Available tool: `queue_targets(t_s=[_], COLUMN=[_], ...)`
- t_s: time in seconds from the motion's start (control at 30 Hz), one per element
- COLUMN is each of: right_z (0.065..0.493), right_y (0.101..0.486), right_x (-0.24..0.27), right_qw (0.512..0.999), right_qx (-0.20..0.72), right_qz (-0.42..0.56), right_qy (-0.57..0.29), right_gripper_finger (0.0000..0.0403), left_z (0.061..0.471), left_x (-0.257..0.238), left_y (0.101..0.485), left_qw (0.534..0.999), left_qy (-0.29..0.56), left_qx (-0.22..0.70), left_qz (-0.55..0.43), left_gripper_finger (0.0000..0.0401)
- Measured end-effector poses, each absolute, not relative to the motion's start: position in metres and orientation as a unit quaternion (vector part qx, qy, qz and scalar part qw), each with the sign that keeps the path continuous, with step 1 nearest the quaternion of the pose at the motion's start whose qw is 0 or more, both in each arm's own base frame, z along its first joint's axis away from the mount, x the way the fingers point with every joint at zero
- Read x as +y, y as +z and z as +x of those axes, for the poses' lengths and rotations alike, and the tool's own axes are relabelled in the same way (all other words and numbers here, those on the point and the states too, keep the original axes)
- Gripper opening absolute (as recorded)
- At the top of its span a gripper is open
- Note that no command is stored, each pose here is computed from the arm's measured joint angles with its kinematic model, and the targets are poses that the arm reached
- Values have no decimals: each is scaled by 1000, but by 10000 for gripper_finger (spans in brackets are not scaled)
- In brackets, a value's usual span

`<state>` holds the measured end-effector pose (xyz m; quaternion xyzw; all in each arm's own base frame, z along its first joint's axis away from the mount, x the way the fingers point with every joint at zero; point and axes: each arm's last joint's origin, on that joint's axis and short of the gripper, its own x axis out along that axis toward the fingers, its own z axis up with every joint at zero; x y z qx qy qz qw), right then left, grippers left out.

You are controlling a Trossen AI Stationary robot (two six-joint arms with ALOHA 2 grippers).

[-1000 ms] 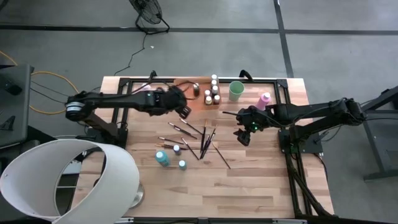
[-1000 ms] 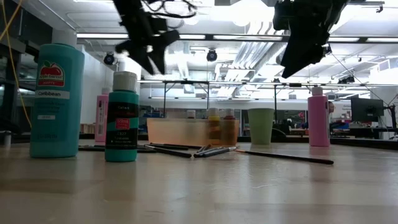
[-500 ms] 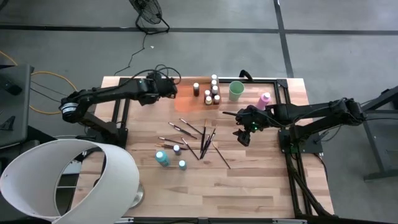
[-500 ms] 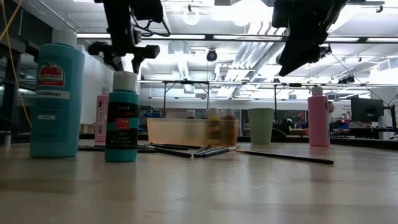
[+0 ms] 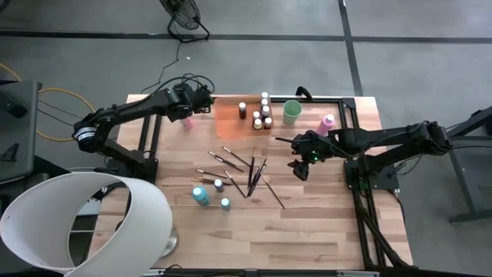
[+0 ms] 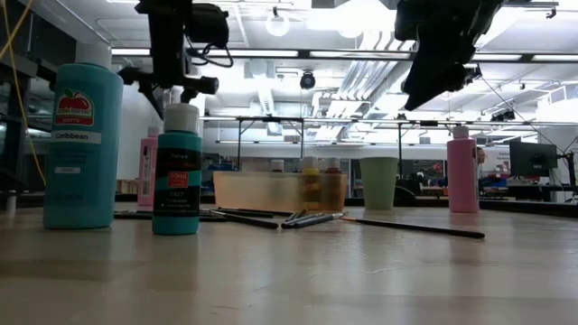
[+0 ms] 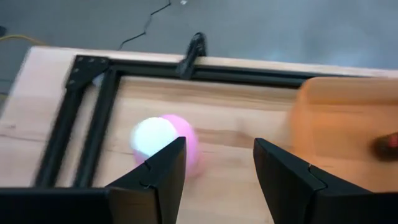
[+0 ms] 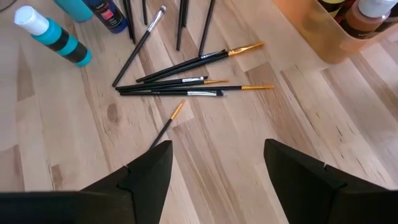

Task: Pick & Place Paint Supplies
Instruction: Put the large pink paint bottle into the orange bin

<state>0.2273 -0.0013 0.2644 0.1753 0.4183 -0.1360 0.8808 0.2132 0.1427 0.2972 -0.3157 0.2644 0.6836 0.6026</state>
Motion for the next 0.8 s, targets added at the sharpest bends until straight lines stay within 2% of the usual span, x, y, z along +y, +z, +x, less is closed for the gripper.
queue_targets(t_s=[0.2,0.57,0.8], right_z=[228,228,228], right_y=[265,265,265], right_x=[-1,-1,-1], right_qw=[882,885,886], right_qx=[417,417,415], right_qz=[175,163,164], right_qy=[-136,-129,-126], right_gripper_finger=[246,246,246], left_z=[206,197,194], left_x=[141,145,147], left_y=[301,300,300], left_qw=[597,575,555], left_qy=[685,704,724], left_qx=[275,285,255], left_qz=[-314,-305,-319], left_gripper_finger=[187,288,299])
